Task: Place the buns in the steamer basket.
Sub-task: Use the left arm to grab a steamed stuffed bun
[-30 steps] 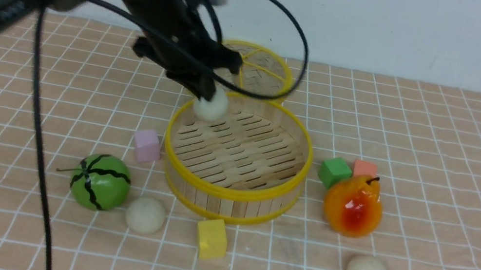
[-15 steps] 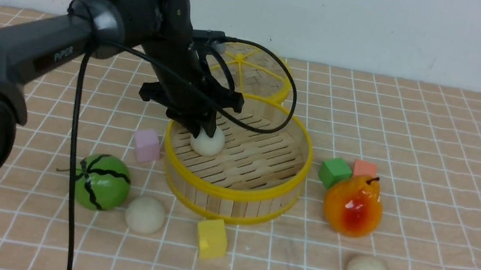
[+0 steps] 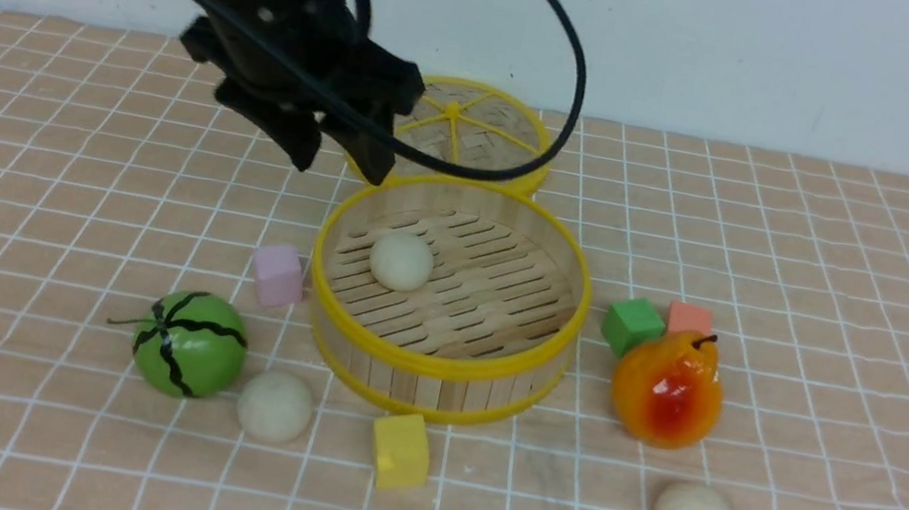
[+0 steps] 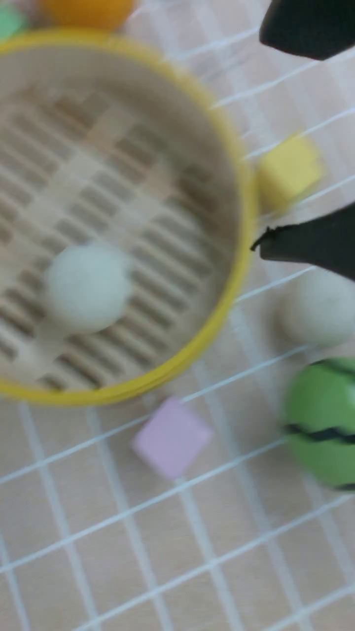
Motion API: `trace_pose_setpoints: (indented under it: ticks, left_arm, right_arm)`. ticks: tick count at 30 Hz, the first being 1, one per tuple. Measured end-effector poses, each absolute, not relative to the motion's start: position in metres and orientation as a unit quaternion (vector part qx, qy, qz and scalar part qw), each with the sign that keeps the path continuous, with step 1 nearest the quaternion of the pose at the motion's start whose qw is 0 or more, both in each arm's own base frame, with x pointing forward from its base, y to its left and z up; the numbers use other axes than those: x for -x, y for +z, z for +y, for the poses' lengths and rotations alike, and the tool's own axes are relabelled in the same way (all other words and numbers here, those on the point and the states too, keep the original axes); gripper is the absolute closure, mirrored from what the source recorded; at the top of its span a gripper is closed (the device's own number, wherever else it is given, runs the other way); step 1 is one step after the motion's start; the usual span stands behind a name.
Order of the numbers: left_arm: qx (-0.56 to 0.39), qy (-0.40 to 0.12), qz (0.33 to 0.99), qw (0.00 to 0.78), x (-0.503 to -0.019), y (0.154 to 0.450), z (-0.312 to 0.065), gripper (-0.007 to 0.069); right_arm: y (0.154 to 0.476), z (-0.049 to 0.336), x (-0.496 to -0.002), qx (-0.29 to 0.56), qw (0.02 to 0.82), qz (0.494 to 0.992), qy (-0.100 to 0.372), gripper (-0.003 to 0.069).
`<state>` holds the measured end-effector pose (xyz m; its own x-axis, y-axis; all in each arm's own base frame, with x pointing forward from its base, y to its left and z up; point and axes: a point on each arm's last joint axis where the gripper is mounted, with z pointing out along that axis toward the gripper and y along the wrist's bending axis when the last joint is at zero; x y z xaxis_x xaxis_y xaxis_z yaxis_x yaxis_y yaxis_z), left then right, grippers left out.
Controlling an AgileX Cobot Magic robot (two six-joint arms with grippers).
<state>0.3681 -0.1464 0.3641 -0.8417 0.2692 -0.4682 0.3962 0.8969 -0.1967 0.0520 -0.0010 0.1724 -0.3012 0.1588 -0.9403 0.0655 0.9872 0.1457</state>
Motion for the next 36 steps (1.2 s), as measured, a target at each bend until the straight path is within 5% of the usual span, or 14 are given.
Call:
trace_pose_setpoints:
  ticks: [5, 10, 15, 27, 36]
  left_arm:
    - [-0.160, -0.142, 0.953, 0.214, -0.318, 0.380, -0.128, 0.0210]
    - [-0.152, -0.138, 0.965, 0.166, -0.297, 0.337, -0.122, 0.0250]
    - [-0.148, -0.129, 0.969, 0.150, -0.304, 0.293, -0.124, 0.0285]
    - [-0.189, -0.037, 0.966, 0.173, -0.322, 0.247, -0.164, 0.0355]
    - [-0.189, -0.021, 0.965, 0.180, -0.339, 0.216, -0.170, 0.0386]
  right_arm:
    - [0.172, -0.001, -0.052, -0.070, 0.587, 0.806, 0.040, 0.0419]
    - [0.172, -0.001, -0.052, -0.070, 0.587, 0.806, 0.040, 0.0419]
    - [0.172, -0.001, -0.052, -0.070, 0.587, 0.806, 0.040, 0.0419]
    - [0.172, -0.001, -0.052, -0.070, 0.587, 0.806, 0.040, 0.0419]
    - [0.172, -0.001, -0.052, -0.070, 0.587, 0.806, 0.040, 0.0419]
